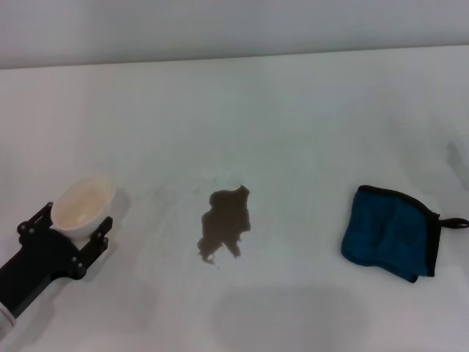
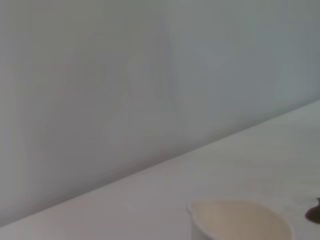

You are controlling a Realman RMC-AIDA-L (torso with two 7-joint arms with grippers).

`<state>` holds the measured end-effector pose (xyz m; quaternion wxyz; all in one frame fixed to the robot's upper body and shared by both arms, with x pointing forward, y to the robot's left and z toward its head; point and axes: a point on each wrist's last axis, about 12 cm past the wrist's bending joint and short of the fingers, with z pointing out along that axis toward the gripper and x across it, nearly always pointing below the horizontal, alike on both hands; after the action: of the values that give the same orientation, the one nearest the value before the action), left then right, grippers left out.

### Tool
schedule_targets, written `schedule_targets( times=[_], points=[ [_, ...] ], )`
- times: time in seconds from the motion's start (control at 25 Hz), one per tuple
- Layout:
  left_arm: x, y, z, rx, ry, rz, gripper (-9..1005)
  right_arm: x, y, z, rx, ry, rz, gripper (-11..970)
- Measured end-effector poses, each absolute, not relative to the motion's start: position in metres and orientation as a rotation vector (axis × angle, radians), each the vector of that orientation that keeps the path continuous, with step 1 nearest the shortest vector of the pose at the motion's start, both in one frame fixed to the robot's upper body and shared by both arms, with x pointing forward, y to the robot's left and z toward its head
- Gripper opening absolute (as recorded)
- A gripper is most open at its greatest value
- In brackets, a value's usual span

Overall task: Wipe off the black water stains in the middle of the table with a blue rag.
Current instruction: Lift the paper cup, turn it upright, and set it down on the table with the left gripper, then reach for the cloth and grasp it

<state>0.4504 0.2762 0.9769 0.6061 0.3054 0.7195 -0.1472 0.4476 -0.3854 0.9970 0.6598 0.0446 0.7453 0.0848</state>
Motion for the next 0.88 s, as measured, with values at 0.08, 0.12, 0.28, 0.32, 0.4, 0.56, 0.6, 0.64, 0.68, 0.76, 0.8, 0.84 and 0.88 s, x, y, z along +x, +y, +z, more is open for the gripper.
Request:
schedule_targets(
  times=[0.08,0.12,0.28,0.32,0.4,0.56,0.6,0.64,0.68,0.76,0.8,0.84,0.88],
  points=[
    [0.446,0.278,0.975,0.691,1.669,-0.321,600,0.448,-0.386,0.997,0.102,1.691,0.19,839],
    [0.444,0.279,0.974,0.682,1.67,-0.312,606,0.448,-0.386,0.996,0.103,1.693,0.189,839],
    [0.439,0.281,0.973,0.645,1.671,-0.279,641,0.448,-0.386,0.996,0.106,1.7,0.185,839],
    [0.439,0.283,0.973,0.628,1.674,-0.268,650,0.448,-0.386,0.996,0.105,1.7,0.185,838],
    [0.438,0.284,0.973,0.604,1.677,-0.257,669,0.448,-0.386,0.996,0.104,1.7,0.184,838],
    [0.438,0.283,0.972,0.597,1.678,-0.257,707,0.448,-0.386,0.996,0.102,1.699,0.182,838],
    [0.437,0.283,0.972,0.594,1.681,-0.257,717,0.448,-0.386,0.996,0.1,1.699,0.181,838],
    [0.435,0.283,0.971,0.591,1.683,-0.258,803,0.448,-0.386,0.996,0.097,1.698,0.181,838],
    [0.435,0.283,0.971,0.588,1.685,-0.26,890,0.447,-0.386,0.996,0.092,1.698,0.182,838],
    [0.432,0.282,0.97,0.579,1.69,-0.265,888,0.446,-0.386,0.996,0.085,1.699,0.183,838],
    [0.43,0.282,0.97,0.574,1.693,-0.267,887,0.446,-0.386,0.996,0.083,1.698,0.184,838],
    [0.428,0.282,0.969,0.569,1.698,-0.267,886,0.446,-0.386,0.996,0.083,1.697,0.183,839],
    [0.426,0.283,0.968,0.564,1.703,-0.265,885,0.445,-0.386,0.996,0.082,1.696,0.184,839]
  ],
)
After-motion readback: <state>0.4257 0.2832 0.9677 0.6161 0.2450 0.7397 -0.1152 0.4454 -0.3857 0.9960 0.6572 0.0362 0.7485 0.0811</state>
